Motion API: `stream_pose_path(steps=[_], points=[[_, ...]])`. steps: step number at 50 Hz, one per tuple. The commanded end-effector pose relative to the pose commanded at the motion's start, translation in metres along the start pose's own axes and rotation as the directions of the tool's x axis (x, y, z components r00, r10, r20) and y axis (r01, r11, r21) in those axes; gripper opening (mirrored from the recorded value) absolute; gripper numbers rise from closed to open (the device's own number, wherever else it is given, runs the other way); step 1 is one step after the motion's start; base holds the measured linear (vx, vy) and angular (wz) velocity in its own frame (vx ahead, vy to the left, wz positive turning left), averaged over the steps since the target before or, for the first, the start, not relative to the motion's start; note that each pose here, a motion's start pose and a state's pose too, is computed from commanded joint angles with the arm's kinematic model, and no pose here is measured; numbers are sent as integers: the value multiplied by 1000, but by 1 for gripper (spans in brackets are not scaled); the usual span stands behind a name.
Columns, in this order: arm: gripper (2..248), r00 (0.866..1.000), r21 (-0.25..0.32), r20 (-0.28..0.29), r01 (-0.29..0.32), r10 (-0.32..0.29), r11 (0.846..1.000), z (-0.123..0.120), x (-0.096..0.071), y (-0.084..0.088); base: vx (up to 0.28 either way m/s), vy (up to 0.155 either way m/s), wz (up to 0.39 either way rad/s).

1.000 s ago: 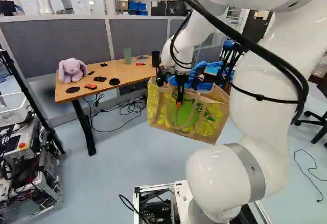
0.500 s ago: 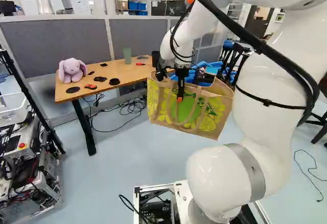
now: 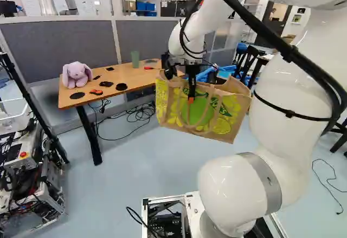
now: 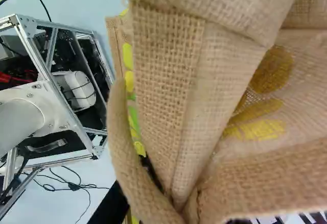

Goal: Pick up the bag on the ground and place it on the table

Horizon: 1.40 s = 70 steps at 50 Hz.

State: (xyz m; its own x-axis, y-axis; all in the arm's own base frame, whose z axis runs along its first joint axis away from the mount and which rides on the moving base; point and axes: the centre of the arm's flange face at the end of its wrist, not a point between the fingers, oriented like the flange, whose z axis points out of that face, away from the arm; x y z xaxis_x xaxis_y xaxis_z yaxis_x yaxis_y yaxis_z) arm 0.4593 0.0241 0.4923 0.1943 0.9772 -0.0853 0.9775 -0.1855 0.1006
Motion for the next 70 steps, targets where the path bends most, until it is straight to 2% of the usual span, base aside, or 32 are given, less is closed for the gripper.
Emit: stream_pose_path(steps=[70], points=[[33,999,4,37,5,-5,1000,-107,4,21,0,0,0]])
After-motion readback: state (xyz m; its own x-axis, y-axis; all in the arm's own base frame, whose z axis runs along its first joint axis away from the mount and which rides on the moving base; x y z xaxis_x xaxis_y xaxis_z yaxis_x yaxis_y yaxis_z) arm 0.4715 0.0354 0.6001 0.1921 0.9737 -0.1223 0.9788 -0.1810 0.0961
